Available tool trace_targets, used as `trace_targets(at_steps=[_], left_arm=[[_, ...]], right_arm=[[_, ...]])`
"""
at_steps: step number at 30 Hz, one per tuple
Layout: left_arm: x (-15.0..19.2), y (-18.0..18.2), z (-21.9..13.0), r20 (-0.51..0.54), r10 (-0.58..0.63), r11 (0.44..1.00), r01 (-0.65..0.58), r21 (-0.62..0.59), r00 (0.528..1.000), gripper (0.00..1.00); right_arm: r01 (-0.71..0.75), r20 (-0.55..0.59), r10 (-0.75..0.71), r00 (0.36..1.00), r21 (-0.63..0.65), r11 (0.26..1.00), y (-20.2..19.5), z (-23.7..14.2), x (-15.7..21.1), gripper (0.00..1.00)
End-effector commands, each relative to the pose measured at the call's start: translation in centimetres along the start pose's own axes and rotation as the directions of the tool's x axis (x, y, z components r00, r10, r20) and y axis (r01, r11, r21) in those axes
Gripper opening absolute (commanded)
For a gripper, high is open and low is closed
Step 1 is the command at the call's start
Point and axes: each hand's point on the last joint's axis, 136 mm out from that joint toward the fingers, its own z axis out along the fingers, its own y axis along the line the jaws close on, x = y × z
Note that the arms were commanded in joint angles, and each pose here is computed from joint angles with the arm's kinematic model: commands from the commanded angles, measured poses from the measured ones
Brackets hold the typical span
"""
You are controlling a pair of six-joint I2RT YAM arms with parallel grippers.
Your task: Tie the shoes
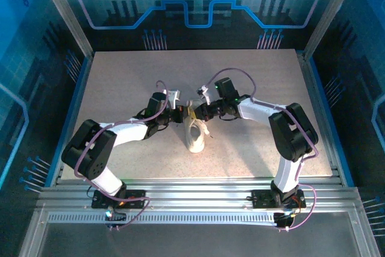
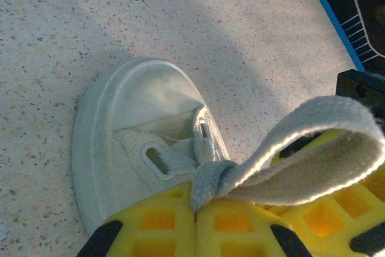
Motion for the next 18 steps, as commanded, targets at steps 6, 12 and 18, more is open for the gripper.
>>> trace_targets(at_steps=[6,12,18], left_arm=[[1.3,-0.6,-2.4,0.018,0.035,0.999,-0.035,0.030,0.999,0.20],[2.3,-1.4,-3.8,0.019,0.115,0.990,-0.116,0.078,0.993,0.41],[1.8,-1.3,-4.8,0.038,0.125,0.987,-0.128,0.095,0.991,0.56]], right_arm=[[0.091,0.033,-0.099,0.995,0.205,0.975,-0.7,-1.4,-0.5,0.00],[0.109,0.049,-0.121,0.991,0.205,0.973,-0.4,-1.0,-0.7,0.00],[0.105,0.015,-0.108,0.994,0.136,0.985,0.4,0.2,0.0,0.00]])
